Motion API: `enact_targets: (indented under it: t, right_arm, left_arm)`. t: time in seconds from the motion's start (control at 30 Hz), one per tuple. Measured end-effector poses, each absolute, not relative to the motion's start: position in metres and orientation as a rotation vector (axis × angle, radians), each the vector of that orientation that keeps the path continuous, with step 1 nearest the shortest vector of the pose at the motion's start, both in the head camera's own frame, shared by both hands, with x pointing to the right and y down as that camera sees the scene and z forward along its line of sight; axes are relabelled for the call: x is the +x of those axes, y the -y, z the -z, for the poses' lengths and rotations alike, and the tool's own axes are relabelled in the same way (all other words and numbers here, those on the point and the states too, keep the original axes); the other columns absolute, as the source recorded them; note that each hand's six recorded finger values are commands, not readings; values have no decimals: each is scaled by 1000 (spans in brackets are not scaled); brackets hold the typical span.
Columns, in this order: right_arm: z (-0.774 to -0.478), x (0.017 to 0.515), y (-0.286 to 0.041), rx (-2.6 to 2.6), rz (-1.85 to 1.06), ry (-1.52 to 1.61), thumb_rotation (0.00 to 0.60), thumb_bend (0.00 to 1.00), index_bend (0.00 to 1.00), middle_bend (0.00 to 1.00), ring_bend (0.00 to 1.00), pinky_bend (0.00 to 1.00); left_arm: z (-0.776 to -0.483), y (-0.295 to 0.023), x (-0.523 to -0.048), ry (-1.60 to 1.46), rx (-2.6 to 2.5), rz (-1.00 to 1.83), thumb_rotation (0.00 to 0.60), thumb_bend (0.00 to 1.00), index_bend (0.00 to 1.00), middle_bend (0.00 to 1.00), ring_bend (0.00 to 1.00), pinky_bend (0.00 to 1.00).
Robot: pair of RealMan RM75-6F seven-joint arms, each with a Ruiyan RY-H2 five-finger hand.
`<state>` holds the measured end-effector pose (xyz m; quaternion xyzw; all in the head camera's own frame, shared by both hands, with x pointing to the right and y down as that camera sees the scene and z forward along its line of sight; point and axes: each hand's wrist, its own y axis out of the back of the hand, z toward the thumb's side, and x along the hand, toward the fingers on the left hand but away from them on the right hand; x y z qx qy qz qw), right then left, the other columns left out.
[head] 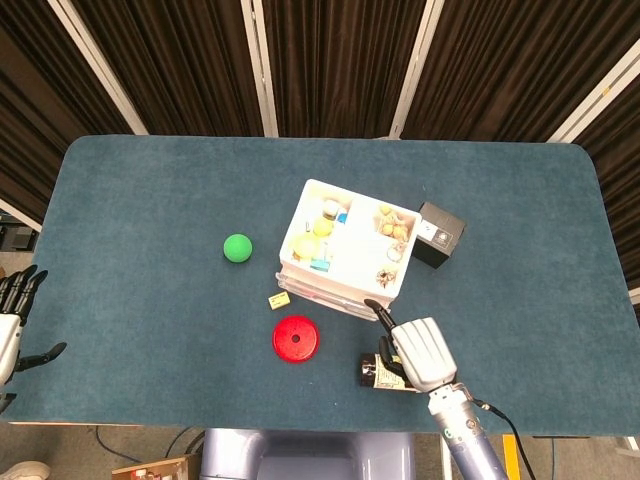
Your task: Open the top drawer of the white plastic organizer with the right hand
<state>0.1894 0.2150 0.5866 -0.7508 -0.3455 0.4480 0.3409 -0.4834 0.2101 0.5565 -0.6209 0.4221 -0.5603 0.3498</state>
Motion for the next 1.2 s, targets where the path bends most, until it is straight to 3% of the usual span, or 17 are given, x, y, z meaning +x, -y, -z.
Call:
enact_targets:
  t: [0.1,0.37,0.73,1.2]
  right_arm:
    - [-587,189,-215,-1945,-1170,885,600,708,162,954,884,887]
    - [-588,185,-216,-1970,-1182,872,600,724,344,974,904,889]
    - [-591,175,-210,-2036,-1178,905,600,731,380,980,907,898]
    - [-575,170,-226,-2086,-1142,887,600,735,387,980,907,898]
  left_arm:
    - [-557,-210,-484,-1095,-1611,1453,600,36,9,0,0,55]
    - [-557,-210,-484,-1096,-1612,1454,600,36,9,0,0,55]
    - [-557,-209,-485,-1102,-1611,1459,600,36,9,0,0,55]
    - [-557,-209,-485,-1101,-1613,1458,600,36,9,0,0,55]
